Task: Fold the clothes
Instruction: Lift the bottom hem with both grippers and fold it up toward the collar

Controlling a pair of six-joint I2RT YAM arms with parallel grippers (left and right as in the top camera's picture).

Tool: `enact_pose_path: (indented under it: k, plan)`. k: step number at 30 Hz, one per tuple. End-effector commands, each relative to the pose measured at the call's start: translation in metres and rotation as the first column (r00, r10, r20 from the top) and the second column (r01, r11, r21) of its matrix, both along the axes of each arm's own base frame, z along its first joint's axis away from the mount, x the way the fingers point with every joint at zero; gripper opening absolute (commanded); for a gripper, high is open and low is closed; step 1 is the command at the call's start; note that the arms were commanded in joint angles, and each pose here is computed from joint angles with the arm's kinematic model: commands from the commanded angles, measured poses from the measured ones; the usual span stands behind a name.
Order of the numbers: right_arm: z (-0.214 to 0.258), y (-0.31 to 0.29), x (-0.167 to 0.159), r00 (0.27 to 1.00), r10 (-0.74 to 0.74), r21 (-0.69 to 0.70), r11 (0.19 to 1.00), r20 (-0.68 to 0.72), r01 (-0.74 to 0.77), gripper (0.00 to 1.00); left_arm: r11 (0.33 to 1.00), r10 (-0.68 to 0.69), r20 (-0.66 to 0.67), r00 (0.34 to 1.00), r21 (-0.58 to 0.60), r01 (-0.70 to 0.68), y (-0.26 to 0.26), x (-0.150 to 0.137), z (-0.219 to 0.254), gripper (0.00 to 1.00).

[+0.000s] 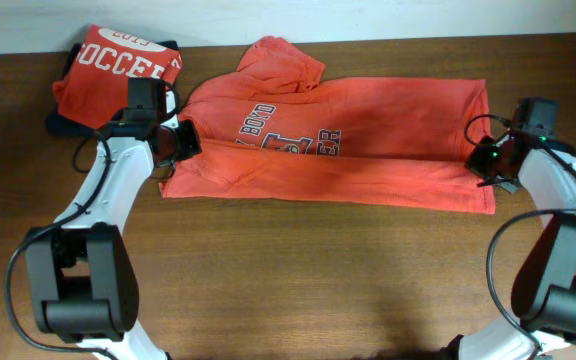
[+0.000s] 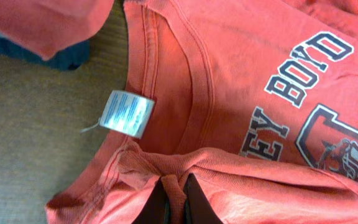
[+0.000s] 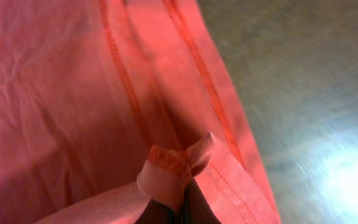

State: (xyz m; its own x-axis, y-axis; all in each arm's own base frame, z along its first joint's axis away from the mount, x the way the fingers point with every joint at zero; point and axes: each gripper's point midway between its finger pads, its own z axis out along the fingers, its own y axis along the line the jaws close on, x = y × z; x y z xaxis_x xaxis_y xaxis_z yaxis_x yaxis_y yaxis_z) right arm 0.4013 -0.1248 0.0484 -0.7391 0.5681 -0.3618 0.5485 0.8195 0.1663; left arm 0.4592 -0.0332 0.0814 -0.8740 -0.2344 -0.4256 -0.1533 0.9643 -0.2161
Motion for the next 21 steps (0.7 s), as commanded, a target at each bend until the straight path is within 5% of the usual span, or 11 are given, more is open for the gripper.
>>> enact_pose_path:
  k: [1, 5, 7, 9, 11, 15, 21]
  plan:
    - [-0.004, 0.002, 0.014, 0.999, 0.032, -0.037, 0.999, 0.014, -0.031, 0.05, 1.0, 0.01, 0.013, 1.0, -0.001, -0.01, 0.001, 0.009, -0.004, 0.02]
    - [-0.003, 0.0, 0.025, 0.997, 0.067, -0.074, 0.995, 0.043, -0.064, 0.23, 1.0, -0.012, 0.04, 0.999, 0.002, 0.012, -0.001, 0.015, 0.0, 0.57]
    - [0.004, -0.004, 0.033, 0.991, 0.109, -0.11, 0.989, 0.074, -0.1, 0.54, 0.999, -0.039, 0.064, 0.997, 0.016, 0.038, -0.001, 0.02, 0.008, 0.72]
    - [0.013, -0.005, 0.039, 0.983, 0.162, -0.145, 0.978, 0.082, -0.149, 0.71, 0.999, -0.051, 0.079, 0.996, 0.021, 0.05, -0.002, 0.025, 0.019, 0.78]
    - [0.027, -0.006, 0.042, 0.975, 0.206, -0.173, 0.966, 0.082, -0.19, 0.76, 0.998, -0.055, 0.084, 0.995, 0.023, 0.053, -0.002, 0.028, 0.034, 0.8]
    - [0.06, -0.002, 0.042, 0.965, 0.251, -0.173, 0.956, 0.079, -0.235, 0.8, 0.998, -0.055, 0.072, 0.996, 0.023, 0.053, -0.002, 0.028, 0.061, 0.8]
    - [0.091, 0.031, 0.016, 0.952, 0.304, 0.012, 0.953, 0.023, -0.304, 0.79, 0.998, -0.054, -0.061, 0.997, 0.02, 0.056, -0.001, 0.0, 0.061, 0.75]
